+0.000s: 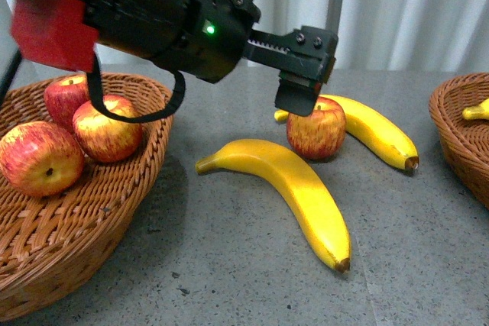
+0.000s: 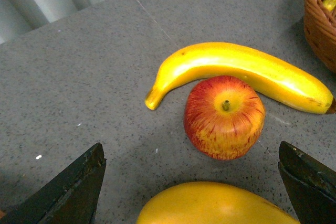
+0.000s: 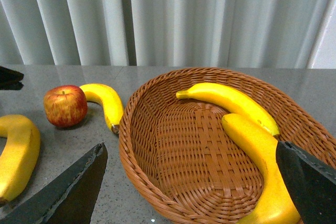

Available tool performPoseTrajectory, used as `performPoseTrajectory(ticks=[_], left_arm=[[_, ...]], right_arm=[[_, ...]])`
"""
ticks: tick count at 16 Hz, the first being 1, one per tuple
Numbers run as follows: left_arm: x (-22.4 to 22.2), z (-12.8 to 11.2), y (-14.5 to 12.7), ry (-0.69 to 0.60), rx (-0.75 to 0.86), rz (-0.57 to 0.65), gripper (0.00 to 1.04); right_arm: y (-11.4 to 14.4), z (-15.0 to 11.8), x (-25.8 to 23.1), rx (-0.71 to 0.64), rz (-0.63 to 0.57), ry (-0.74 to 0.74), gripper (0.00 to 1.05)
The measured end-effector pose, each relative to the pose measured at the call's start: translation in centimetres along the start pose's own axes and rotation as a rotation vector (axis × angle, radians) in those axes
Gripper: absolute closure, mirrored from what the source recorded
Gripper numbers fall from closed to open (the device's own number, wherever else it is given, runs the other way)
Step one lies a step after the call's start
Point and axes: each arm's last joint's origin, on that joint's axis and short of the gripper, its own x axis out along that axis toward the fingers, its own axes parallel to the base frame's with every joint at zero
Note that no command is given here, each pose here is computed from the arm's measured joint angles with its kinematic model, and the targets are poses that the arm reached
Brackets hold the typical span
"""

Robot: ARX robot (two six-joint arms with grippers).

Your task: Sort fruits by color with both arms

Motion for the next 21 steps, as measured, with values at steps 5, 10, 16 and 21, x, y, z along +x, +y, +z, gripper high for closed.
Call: performPoseTrajectory(ticks=[5, 10, 16, 21], left_arm=[[1.2, 0.1, -0.2, 0.025, 0.029, -0.025, 0.07], [5.7, -0.2, -1.2, 0.068, 0.187, -0.154, 0.07], [8.3, -1.2, -1.4, 0.087, 0.181, -0.178, 0.07], [8.8, -1.4, -1.9, 0.085, 0.180, -0.185, 0.36]], right_arm=[[0.0, 0.0, 0.0, 0.000, 0.000, 0.000, 0.07], [0.0, 0.0, 0.0, 0.000, 0.000, 0.000, 0.07], [0.0, 0.0, 0.0, 0.000, 0.000, 0.000, 0.07], [0.0, 0.0, 0.0, 0.000, 0.000, 0.000, 0.07]])
